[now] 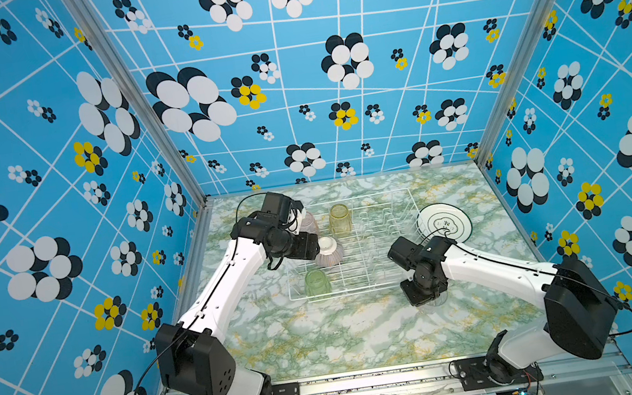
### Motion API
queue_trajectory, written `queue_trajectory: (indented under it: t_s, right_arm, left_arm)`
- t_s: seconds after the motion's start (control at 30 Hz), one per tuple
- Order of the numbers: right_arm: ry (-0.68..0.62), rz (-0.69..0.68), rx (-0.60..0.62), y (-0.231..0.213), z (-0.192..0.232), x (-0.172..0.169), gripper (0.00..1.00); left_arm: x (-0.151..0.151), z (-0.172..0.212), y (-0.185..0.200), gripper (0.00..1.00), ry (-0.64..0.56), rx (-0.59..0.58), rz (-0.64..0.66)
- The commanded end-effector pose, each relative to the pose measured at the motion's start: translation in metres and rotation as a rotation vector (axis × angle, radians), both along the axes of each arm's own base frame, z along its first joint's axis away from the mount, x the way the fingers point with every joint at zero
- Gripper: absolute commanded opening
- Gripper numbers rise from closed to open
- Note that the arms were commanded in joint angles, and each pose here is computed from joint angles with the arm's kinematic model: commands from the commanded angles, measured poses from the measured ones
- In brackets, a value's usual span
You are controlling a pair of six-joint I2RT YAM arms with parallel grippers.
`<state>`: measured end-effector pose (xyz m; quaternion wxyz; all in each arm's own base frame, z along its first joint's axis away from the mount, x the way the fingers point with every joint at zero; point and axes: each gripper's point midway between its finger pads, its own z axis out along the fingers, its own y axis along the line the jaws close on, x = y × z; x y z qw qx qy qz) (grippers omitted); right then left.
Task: Unload the mixed dishes from the dish rack
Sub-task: 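Lower the clear glass onto the table near the rack and open the right gripper, then lower the left gripper and grasp the green glass while the right gripper rises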
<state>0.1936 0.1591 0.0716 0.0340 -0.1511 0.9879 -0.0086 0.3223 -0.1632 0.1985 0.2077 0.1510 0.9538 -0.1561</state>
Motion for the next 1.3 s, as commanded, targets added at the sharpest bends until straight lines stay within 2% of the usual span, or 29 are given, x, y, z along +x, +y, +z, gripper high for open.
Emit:
queue_trajectory:
  t_s: [0.0,0.2,0.3,0.57,0.73,0.83,1.03,1.27]
  right_arm:
    - [-0.040,0.002,-0.002,-0.001,0.011,0.009,0.30]
    - [-0.054,0.024,-0.004,-0.006,0.030,0.006,0.55]
    - [-0.084,0.037,0.032,-0.008,0.049,0.002,0.65]
    - [-0.248,0.059,0.308,0.015,0.111,0.000,0.77]
    - [-0.309,0.068,0.355,0.019,0.128,0.006,0.79]
    - [-0.300,0.071,0.348,0.021,0.124,0.008,0.79]
    - [-0.306,0.074,0.352,0.023,0.122,0.011,0.79]
    - [-0.312,0.068,0.353,0.020,0.121,0.014,0.80]
  left_arm:
    - [-0.014,-0.002,0.004,0.84,0.014,0.023,-0.019]
    - [-0.027,-0.007,0.001,0.85,0.041,0.063,-0.040]
    - [-0.035,-0.011,0.002,0.86,0.058,0.109,-0.051]
    - [-0.053,-0.030,-0.014,0.87,0.129,0.155,-0.110]
    - [-0.060,-0.049,-0.010,0.88,0.196,0.235,-0.101]
    - [-0.057,-0.058,-0.011,0.94,0.213,0.236,-0.087]
    - [-0.053,-0.070,-0.023,0.94,0.246,0.197,-0.080]
    - [-0.054,-0.089,-0.013,0.94,0.302,0.273,-0.056]
